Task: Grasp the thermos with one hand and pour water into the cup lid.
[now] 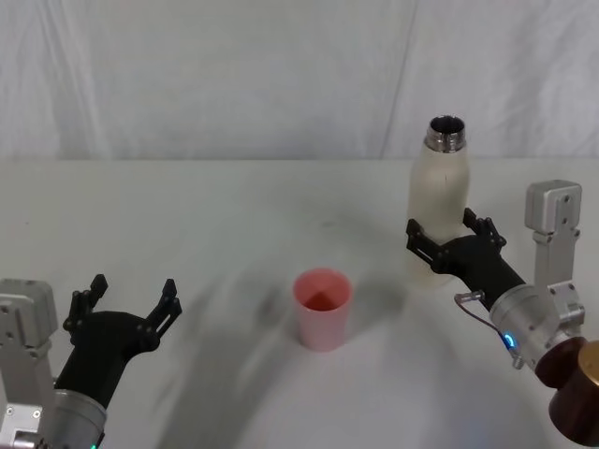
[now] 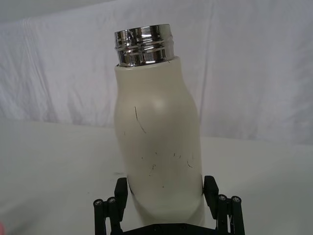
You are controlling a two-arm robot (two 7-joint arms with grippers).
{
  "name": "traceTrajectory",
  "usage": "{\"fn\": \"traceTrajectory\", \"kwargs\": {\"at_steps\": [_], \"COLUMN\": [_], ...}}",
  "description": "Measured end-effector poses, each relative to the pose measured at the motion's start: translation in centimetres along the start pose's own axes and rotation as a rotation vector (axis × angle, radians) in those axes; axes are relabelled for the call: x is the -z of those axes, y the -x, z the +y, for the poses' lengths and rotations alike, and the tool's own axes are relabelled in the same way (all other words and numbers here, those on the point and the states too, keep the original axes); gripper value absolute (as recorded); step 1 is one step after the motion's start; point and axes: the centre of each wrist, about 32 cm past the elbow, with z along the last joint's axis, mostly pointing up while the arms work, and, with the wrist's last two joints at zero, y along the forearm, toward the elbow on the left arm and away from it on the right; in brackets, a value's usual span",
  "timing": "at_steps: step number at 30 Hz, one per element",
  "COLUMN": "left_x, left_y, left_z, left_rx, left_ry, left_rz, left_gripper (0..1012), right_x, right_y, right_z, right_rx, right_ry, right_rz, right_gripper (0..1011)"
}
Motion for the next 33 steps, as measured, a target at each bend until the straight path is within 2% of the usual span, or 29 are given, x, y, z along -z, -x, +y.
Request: {"fn": "traceTrajectory", "kwargs": {"at_steps": [13, 33], "left_x": [0.0, 0.0], "left_y": [0.00, 0.00], "left_z": [0.0, 0.0], "left_rx": [0.000, 0.000], "left_ry": [0.000, 0.000], "left_rz": [0.000, 0.000], "left_gripper": [1001, 1001], "right_x": [0.3, 0.6], "right_y": [-0.02, -0.61], "right_z": [0.9, 1.9], "right_rx": [-0.007, -0.005], "right_ry": [0.002, 0.003], "right_rz": [0.001, -0.008], "right_gripper": [1000, 1000]}}
